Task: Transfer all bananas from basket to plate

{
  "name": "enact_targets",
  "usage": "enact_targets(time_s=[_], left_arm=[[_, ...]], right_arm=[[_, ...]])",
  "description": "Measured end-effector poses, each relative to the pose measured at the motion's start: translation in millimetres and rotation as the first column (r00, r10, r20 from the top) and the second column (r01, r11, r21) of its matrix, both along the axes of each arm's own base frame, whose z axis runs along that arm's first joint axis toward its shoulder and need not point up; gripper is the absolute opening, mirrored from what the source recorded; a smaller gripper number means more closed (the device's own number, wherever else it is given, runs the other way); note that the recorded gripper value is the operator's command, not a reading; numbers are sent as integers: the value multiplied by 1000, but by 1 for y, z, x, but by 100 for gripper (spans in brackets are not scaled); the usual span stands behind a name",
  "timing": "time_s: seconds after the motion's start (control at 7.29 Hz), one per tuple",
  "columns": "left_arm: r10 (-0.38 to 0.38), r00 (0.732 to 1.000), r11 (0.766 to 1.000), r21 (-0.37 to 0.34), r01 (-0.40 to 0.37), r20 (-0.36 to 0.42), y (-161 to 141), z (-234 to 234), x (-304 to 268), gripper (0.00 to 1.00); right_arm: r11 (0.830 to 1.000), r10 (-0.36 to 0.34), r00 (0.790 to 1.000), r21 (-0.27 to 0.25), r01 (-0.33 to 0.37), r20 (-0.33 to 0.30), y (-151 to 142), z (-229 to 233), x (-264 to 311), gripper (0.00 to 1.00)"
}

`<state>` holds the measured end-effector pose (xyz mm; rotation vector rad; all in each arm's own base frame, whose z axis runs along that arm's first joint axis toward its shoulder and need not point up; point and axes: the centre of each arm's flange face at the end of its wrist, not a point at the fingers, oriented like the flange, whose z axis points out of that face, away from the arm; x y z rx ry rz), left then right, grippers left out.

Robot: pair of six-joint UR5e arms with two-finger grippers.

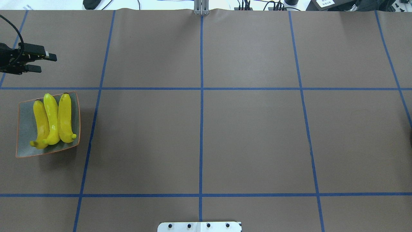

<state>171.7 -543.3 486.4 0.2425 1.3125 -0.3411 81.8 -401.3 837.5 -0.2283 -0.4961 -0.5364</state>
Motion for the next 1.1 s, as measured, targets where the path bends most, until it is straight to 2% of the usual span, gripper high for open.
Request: enact_targets(time_s=[0.69,0.82,1.1], left_arm=[[-1,1000,1000,4,1,0,0,-1,0,100],[-1,1000,1000,4,1,0,0,-1,0,100],[-1,1000,1000,5,1,0,0,-2,0,100]], right_arm=[[999,-2,1000,-33,2,-9,7,15,1,99],[999,-5,1000,-40,5,-9,7,19,1,96],[999,-5,1000,-43,5,-5,5,21,0,67]])
